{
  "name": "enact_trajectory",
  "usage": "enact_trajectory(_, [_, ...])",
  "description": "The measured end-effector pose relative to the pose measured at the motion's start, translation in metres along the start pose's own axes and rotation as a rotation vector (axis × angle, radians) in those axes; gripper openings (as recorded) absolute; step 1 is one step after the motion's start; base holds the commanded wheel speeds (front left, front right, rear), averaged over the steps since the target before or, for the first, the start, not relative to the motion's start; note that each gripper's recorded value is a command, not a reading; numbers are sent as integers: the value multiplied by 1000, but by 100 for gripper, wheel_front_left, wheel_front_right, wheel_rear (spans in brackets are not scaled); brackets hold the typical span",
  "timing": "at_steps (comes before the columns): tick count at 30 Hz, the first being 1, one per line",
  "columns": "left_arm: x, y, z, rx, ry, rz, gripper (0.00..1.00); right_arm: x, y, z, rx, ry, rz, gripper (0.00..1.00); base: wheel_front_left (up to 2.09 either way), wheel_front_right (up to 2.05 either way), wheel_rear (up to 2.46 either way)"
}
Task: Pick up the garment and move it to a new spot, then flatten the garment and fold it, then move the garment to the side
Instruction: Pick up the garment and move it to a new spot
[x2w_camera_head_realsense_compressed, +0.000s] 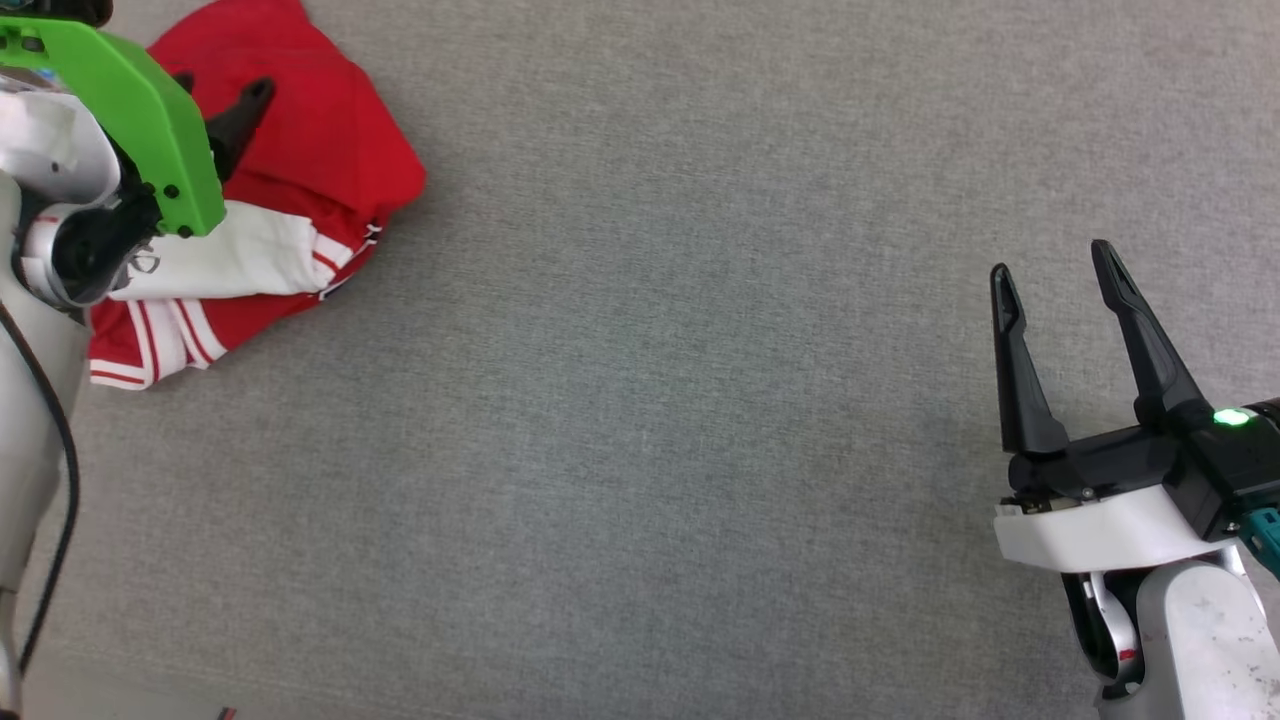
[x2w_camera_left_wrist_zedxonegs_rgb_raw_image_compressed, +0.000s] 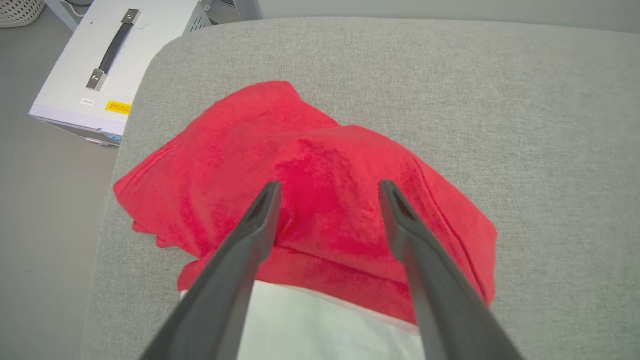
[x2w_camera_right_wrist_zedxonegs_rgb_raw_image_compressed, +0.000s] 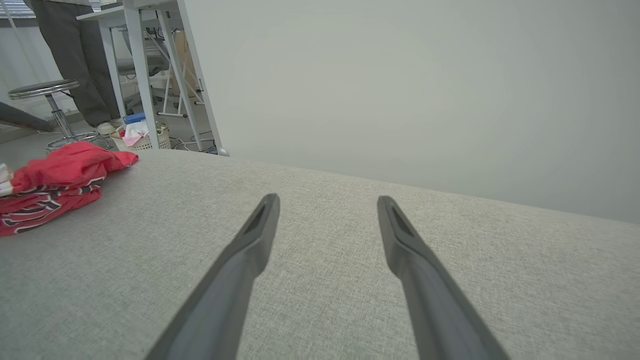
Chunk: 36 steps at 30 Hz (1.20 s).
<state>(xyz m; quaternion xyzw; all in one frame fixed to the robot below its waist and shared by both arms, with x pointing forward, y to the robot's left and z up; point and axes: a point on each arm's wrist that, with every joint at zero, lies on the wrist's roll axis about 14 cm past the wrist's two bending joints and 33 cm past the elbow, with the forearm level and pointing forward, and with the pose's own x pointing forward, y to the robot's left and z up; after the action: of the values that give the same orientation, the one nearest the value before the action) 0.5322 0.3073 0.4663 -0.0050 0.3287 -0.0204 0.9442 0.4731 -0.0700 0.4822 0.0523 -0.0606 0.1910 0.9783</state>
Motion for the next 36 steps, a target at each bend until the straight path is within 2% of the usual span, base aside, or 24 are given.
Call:
enact_trajectory(7, [15,-6,-56,76,329,-24,100,-1,-12,-10,-6,22,-30,100,0,0,0])
enact_trajectory(13, [19,-13,-102,168,519,-34,100,-3,-17,-14,-7,32,-42,100,0,0,0])
enact_trajectory(20, [23,-18,-119,225,558,-53,100,-4,-21,-16,-5,38,-57,100,0,0,0])
enact_trajectory(21, [23,-18,-118,226,554,-54,36,-4,-21,-16,-5,39,-57,100,0,0,0])
enact_trajectory(22, [23,-18,-118,230,548,-56,0,-4,-21,-16,-5,39,-58,100,0,0,0])
enact_trajectory(29, [17,-35,-99,319,401,-103,0,-5,-19,-2,-6,12,-58,100,0,0,0])
enact_trajectory(36, [-6,-60,-18,402,83,-157,0,-8,-4,16,2,-20,-32,100,0,0,0])
